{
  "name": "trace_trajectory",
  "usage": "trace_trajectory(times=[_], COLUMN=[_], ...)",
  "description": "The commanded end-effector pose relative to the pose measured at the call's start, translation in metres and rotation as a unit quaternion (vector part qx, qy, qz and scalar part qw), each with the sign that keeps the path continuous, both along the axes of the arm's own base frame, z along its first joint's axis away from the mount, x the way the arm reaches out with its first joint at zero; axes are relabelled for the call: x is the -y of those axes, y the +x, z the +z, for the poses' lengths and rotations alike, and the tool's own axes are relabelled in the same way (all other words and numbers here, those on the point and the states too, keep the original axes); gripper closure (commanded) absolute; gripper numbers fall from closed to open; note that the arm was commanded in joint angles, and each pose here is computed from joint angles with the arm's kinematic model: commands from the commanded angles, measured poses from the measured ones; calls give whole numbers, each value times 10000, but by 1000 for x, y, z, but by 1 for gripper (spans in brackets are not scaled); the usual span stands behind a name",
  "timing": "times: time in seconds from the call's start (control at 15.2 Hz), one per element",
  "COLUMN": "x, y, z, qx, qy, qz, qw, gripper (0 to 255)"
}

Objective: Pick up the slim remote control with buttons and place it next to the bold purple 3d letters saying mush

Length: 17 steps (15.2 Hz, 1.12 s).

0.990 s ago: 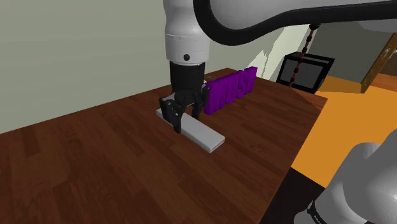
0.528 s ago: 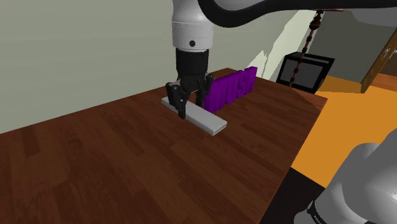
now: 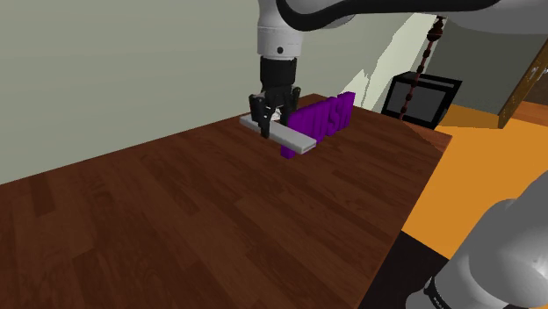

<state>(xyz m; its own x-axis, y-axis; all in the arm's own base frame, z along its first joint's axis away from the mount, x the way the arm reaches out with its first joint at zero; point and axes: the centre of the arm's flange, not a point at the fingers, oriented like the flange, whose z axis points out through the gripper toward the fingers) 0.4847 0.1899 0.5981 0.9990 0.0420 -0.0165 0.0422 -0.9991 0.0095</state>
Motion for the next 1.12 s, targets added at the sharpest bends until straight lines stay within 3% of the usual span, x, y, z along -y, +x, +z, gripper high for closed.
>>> trace_trajectory(times=[0.0, 1.06], x=[21, 195], y=[14, 134], z=[0, 1], qx=[2, 2], qy=[-1, -1], qz=[4, 4], qw=[10000, 10000], gripper=[255, 255])
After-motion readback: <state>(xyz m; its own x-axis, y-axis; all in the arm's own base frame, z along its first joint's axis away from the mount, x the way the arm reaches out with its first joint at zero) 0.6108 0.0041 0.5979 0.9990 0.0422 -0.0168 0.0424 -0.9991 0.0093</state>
